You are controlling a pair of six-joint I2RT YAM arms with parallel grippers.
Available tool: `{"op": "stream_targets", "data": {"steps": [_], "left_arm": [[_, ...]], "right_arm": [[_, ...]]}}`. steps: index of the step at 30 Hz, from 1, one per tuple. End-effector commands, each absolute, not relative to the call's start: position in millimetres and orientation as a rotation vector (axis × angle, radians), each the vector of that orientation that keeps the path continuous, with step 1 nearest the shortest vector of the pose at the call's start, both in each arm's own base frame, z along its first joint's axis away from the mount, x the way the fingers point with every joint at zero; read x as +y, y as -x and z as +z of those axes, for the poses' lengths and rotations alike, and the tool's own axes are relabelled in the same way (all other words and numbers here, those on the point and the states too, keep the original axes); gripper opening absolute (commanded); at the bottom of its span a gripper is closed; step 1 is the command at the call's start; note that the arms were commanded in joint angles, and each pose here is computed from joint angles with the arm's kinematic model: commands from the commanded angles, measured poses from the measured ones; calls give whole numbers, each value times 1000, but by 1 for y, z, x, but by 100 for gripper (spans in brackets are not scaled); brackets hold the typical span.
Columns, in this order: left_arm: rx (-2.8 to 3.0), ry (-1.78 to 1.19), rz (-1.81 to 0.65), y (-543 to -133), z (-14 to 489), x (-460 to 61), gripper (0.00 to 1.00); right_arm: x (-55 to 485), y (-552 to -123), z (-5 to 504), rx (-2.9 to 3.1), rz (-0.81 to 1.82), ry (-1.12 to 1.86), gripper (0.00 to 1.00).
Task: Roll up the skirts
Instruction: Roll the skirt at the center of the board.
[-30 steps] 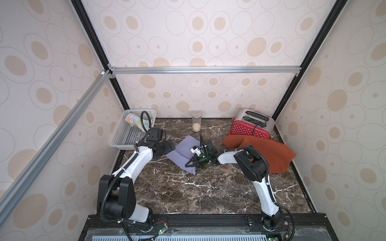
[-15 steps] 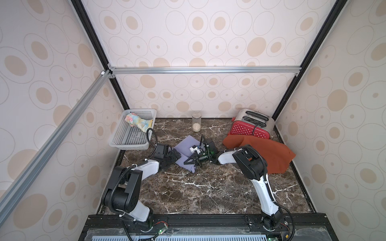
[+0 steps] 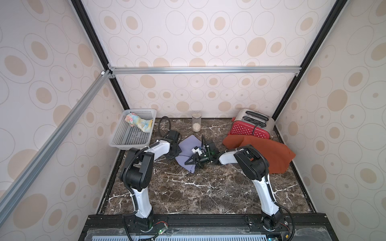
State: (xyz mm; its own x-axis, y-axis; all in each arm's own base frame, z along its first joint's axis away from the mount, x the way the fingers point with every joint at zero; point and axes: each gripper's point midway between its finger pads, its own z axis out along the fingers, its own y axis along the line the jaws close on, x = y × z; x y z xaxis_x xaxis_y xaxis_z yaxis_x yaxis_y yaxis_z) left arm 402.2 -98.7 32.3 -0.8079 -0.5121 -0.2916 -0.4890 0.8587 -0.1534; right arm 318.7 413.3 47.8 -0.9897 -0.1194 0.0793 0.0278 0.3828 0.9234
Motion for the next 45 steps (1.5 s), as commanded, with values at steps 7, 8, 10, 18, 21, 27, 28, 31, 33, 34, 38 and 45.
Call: {"op": "stream_targets", "data": {"steps": [7, 8, 10, 18, 21, 27, 28, 31, 33, 34, 38, 45], "left_arm": [[3137, 334, 419, -370, 16, -73, 3], [3145, 319, 454, -371, 16, -71, 2], [3153, 270, 529, -372, 20, -67, 2], [3222, 97, 742, -377, 19, -73, 2], [3229, 60, 786, -377, 18, -75, 2], [3234, -1, 868, -378, 17, -77, 1], [3239, -6, 873, -378, 16, -77, 2], [3251, -9, 848, -378, 17, -80, 8], [3253, -11, 812, -379, 21, -83, 16], [3256, -9, 776, -380, 23, -87, 20], [3210, 36, 633, -394, 48, -97, 43], [2972, 281, 176, -438, 129, -108, 85]], "right_arm": [[347, -328, 63, -3512, -972, -747, 69], [352, -323, 68, -3587, -841, -924, 69], [366, -310, 77, -3682, -567, -1298, 69], [429, -282, 74, -3663, 29, -1783, 76], [439, -283, 65, -3668, 82, -1671, 85], [435, -298, 35, -3679, 313, -1380, 86], [437, -297, 29, -3673, 263, -1349, 77], [433, -297, 14, -3663, 97, -1181, 45], [429, -297, 9, -3657, -55, -1070, 30], [427, -296, 8, -3652, -129, -1023, 23], [424, -290, 6, -3606, -530, -847, 0], [419, -285, 10, -3255, -1274, -403, 0]]}}
